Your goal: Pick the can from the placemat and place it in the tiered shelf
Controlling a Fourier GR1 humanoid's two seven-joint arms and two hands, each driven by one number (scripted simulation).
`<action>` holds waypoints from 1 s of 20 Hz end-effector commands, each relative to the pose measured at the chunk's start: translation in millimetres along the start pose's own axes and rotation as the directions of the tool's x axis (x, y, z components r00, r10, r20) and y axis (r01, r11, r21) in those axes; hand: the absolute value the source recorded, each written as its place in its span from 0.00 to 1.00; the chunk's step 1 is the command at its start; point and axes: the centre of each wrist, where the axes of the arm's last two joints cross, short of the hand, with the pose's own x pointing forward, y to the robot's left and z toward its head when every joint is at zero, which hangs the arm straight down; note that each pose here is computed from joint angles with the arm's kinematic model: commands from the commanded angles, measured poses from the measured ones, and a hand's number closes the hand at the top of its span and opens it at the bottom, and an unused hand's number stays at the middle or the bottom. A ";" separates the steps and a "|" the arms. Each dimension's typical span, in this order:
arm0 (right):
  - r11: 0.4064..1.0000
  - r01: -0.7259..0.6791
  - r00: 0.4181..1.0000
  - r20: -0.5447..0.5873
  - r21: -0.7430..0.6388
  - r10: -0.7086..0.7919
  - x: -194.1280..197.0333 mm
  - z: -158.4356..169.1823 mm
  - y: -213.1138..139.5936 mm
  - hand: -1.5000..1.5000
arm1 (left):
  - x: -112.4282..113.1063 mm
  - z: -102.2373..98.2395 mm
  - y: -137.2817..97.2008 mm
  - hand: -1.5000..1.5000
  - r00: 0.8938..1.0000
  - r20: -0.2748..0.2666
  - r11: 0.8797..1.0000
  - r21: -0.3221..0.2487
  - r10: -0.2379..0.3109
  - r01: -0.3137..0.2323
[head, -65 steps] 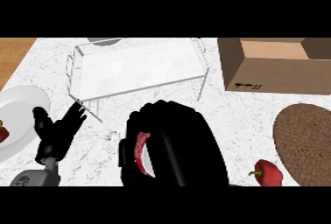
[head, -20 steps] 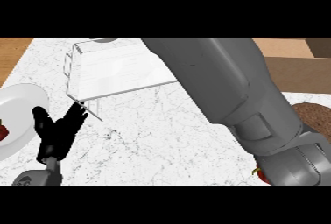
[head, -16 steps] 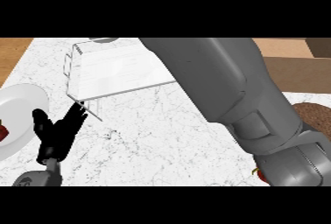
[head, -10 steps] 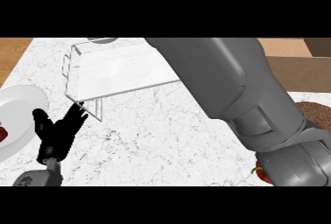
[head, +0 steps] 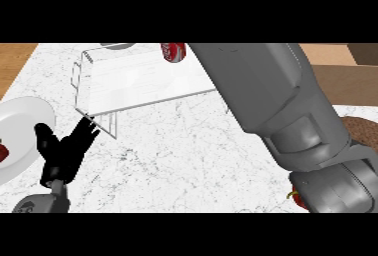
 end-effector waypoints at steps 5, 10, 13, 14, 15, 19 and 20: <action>0.946 0.317 0.947 -0.035 -0.073 -0.320 -0.1 -4.5 -18.6 0.00 | -6.6 2.3 5.5 0.50 0.997 -0.073 1.000 0.016 -0.007 0.008; 0.901 0.374 0.922 -0.015 -0.219 -0.386 0.2 -7.9 -40.8 0.00 | -30.7 8.2 1.0 0.50 0.996 -0.088 1.000 -0.003 -0.006 0.006; 0.892 0.316 0.940 -0.020 -0.324 -0.341 -18.5 -18.1 -70.2 0.00 | -17.4 6.7 -11.5 0.50 0.997 -0.073 1.000 0.026 -0.001 0.002; 0.885 0.303 0.942 -0.031 -0.354 -0.335 -6.2 -16.6 -83.5 0.00 | 4.0 3.7 2.5 0.50 0.997 -0.076 1.000 0.019 0.016 -0.015; 0.864 0.320 0.930 -0.044 -0.389 -0.364 -21.5 -19.9 -101.8 0.00 | -22.6 4.0 8.6 0.50 0.995 -0.100 0.999 0.036 0.015 -0.012; 0.795 0.367 0.894 -0.054 -0.484 -0.446 -46.6 -22.7 -144.7 0.00 | -17.4 0.0 -4.5 0.50 0.995 -0.097 1.000 0.018 0.007 -0.005; 0.782 0.375 0.881 -0.070 -0.499 -0.467 -54.4 -22.4 -143.0 0.00 | -10.9 3.3 12.5 0.50 0.997 -0.082 0.999 0.034 0.002 0.000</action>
